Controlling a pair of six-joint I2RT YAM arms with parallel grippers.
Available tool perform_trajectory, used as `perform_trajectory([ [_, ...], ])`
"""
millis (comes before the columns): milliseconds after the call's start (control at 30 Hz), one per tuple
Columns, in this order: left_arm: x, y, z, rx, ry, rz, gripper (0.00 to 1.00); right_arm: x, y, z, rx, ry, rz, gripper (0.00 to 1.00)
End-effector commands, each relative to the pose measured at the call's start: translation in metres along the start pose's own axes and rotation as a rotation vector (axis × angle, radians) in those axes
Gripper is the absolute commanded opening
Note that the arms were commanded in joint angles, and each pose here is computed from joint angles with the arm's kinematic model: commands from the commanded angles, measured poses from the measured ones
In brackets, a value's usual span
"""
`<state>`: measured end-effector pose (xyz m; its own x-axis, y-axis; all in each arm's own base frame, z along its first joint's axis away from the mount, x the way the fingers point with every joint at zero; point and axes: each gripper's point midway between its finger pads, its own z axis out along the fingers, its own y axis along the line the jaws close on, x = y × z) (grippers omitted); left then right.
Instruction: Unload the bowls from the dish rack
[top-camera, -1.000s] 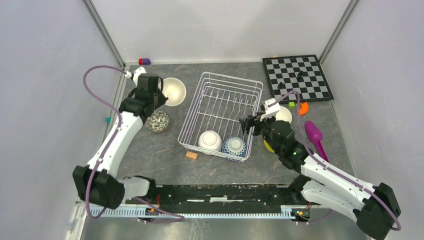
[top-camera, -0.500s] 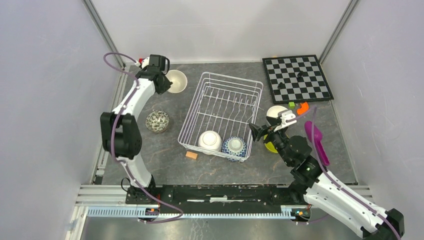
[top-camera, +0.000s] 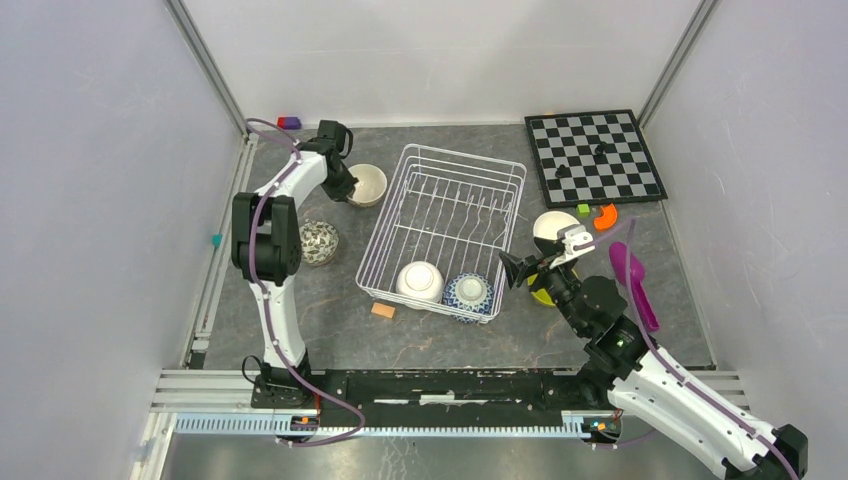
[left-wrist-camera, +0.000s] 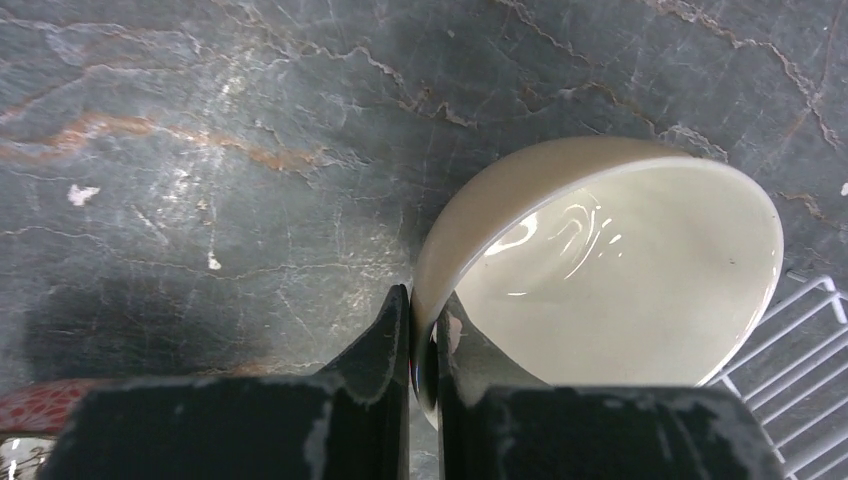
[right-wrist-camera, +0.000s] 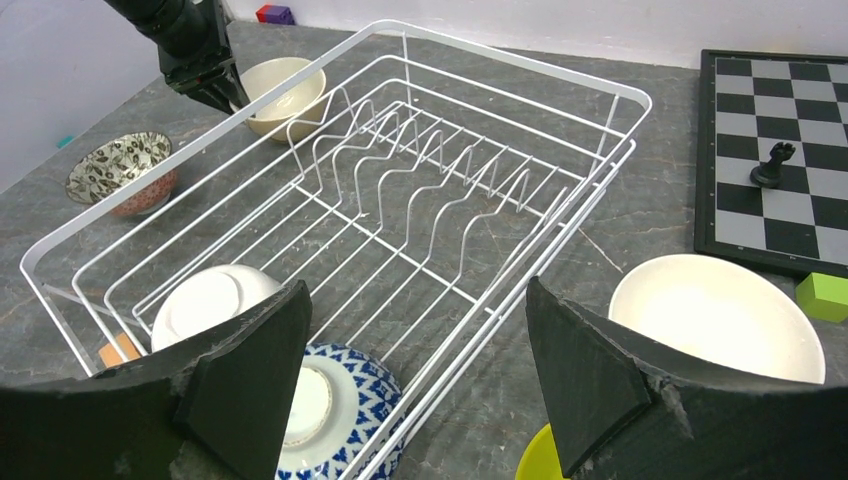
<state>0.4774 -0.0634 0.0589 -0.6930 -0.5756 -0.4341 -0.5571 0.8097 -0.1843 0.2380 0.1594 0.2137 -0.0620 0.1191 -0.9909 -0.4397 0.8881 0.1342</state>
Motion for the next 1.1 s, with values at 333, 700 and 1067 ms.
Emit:
perform_trajectory([
  [333, -0.026, -0.034, -0.028, 0.142, -0.023, 0.017, 0.45, 0.0, -0.001, -0.002, -0.005, 0.028, -0.027, 0.85],
  [700, -0.038, -0.038, -0.1, 0.246, -0.076, 0.04, 0.81, -0.004, 0.007, 0.001, -0.034, 0.055, -0.016, 0.85],
  [1067, 0.003, -0.004, -0.188, 0.382, -0.098, 0.104, 0.96, 0.02, 0.046, 0.015, -0.213, 0.247, -0.039, 0.88],
])
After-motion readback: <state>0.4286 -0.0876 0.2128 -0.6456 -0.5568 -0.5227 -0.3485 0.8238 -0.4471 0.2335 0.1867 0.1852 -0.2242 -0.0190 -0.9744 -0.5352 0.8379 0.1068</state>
